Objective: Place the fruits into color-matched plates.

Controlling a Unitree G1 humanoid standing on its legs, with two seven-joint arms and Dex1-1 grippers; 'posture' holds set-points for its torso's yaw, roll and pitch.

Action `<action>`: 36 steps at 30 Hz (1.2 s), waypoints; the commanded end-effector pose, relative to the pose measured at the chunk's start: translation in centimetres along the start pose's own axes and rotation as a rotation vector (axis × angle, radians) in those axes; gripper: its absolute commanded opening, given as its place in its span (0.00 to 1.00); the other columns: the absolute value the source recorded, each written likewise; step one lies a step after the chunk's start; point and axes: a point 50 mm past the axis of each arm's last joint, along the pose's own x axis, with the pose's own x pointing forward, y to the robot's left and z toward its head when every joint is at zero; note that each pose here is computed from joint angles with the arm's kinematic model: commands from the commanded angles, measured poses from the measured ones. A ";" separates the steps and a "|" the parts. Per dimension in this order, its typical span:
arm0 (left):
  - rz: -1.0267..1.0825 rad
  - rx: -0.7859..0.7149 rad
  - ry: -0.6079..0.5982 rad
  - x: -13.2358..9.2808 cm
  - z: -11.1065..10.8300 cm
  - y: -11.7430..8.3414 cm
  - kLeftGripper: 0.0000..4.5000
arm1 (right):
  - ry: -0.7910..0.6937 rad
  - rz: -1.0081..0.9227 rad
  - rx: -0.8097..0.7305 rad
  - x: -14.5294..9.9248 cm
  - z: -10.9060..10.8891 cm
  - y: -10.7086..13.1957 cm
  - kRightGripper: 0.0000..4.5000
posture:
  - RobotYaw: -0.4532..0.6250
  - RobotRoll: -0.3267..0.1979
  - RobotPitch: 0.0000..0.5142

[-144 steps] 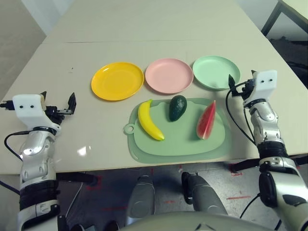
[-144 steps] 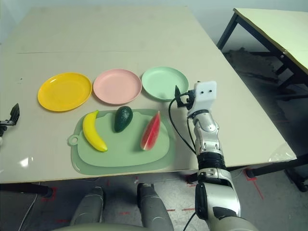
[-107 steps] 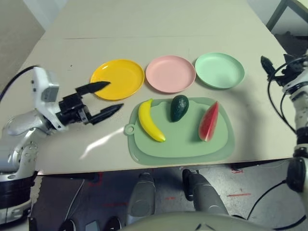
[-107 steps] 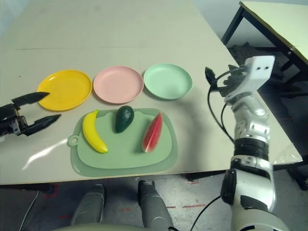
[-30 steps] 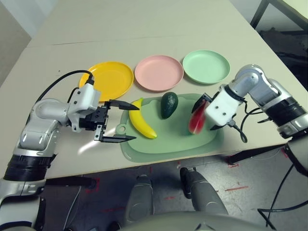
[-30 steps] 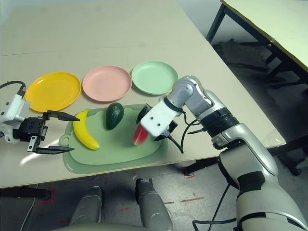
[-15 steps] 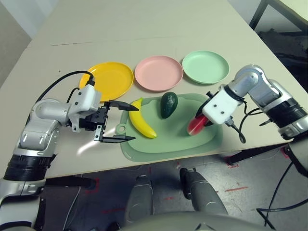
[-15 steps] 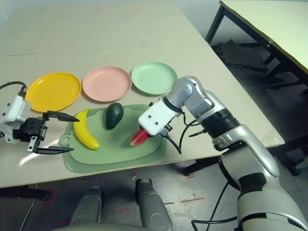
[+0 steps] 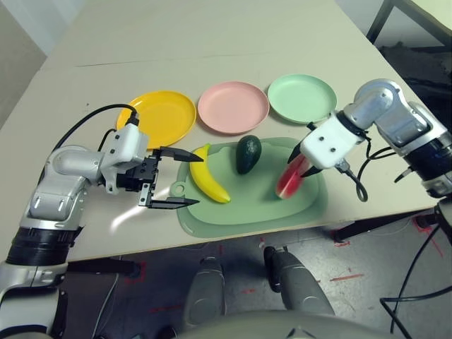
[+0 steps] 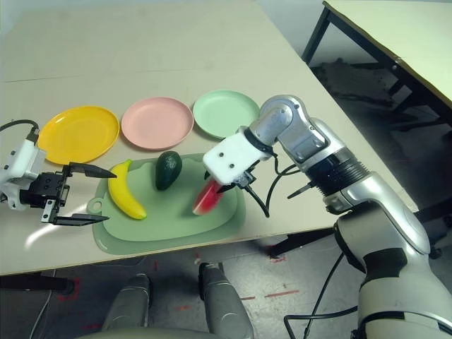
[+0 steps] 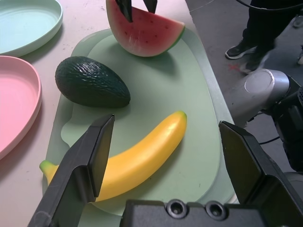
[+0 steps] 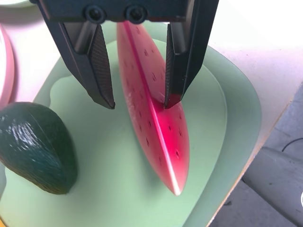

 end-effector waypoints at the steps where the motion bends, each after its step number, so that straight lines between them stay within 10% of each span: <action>1: -0.017 -0.012 0.008 0.3 -0.5 -0.2 1.00 | 0.004 0.030 -0.022 0.2 0.3 0.1 0.37 | 0.45 0.62 0.37; 3: -0.017 -0.010 0.010 0.3 -0.5 -0.2 1.00 | 0.017 0.040 -0.031 0.5 0.2 0.2 0.37 | 0.45 0.62 0.37; 11: -0.017 -0.011 0.017 0.1 -0.4 -0.4 1.00 | 0.095 0.045 -0.067 2.7 -1.4 0.4 0.99 | 0.46 0.62 0.37; 24: -0.014 -0.015 0.034 -0.5 -0.3 -0.5 1.00 | 0.159 0.038 -0.060 4.4 -2.6 0.5 0.99 | 0.46 0.62 0.39; 32: -0.004 -0.006 0.034 -0.6 -0.2 -0.2 1.00 | 0.137 0.081 -0.024 4.5 -2.4 1.2 0.48 | 0.46 0.62 0.39; 36: -0.001 -0.003 0.031 -0.5 -0.2 -0.1 1.00 | 0.133 0.085 -0.009 4.3 -2.4 1.3 0.47 | 0.46 0.62 0.39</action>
